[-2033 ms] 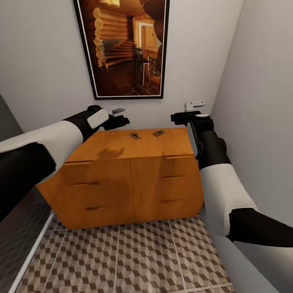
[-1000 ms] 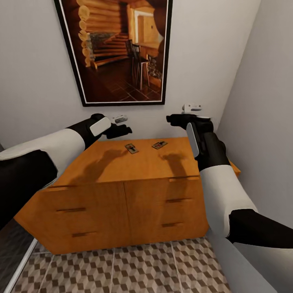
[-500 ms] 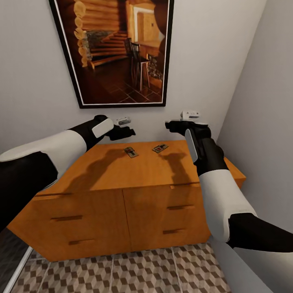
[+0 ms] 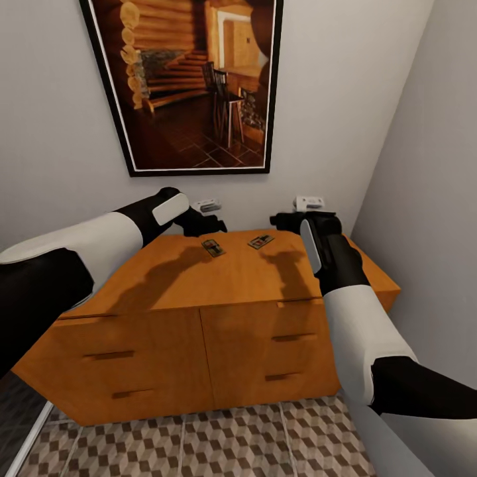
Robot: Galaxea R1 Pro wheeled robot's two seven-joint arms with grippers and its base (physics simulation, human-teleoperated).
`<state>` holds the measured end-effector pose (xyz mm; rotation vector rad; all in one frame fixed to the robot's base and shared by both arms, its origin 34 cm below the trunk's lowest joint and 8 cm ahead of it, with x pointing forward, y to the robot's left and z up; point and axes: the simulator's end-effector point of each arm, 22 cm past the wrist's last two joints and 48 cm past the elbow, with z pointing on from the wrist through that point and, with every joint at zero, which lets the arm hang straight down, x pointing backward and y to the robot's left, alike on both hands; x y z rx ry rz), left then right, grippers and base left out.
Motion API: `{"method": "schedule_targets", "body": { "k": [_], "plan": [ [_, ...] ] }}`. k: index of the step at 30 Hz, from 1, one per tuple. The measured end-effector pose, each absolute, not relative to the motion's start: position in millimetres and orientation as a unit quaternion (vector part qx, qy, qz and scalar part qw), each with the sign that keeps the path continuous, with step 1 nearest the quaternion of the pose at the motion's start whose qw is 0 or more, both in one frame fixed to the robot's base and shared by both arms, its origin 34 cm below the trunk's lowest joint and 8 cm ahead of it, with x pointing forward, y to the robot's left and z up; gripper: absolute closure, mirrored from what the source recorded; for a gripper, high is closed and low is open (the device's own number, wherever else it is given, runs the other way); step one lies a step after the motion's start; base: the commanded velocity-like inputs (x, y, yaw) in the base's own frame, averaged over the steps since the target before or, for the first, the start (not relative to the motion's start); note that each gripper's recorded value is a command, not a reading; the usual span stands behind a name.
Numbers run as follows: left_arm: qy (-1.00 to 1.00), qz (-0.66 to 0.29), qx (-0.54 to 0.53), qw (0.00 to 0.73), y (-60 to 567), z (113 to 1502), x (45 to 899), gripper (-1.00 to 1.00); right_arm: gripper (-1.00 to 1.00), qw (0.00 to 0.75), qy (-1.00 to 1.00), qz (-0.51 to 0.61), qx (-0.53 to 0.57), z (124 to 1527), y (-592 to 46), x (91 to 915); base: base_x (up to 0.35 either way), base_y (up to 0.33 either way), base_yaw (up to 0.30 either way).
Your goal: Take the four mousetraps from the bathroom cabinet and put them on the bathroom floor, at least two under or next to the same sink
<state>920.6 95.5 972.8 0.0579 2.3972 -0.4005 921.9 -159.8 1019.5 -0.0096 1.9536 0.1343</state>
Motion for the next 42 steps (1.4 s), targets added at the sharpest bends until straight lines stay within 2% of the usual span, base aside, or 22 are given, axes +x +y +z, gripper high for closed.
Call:
{"method": "schedule_targets", "body": {
  "k": [15, 23, 33, 37, 42],
  "plan": [
    [0.925, -0.160, 0.027, 0.342, 81.9, 972.2, 916.5, -1.00, -1.00, 0.541, 0.837, 0.067, 0.038, 1008.6, -184.3, 920.6, 0.000, 0.000, 0.000],
    [0.932, -0.133, -0.001, 0.338, 83.3, 971.6, 914.9, -1.00, -1.00, 0.540, 0.838, 0.070, 0.045, 1007.4, -187.5, 920.7, 0.000, 0.000, 0.000],
    [0.934, -0.129, -0.104, 0.315, 80.9, 989.7, 905.2, -1.00, -1.00, 0.541, 0.837, 0.070, 0.047, 1007.6, -188.7, 921.0, 0.000, 0.000, 0.000],
    [0.924, -0.116, -0.151, 0.333, 86.4, 1004.3, 908.2, -1.00, -1.00, 0.541, 0.837, 0.070, 0.047, 1007.5, -189.0, 921.0, 0.000, 0.000, 0.000],
    [0.887, -0.095, -0.266, 0.367, 111.8, 1024.1, 914.6, -1.00, -1.00, 0.540, 0.837, 0.070, 0.047, 1006.4, -188.8, 921.1, 0.000, 0.000, 0.000]
  ]
}}
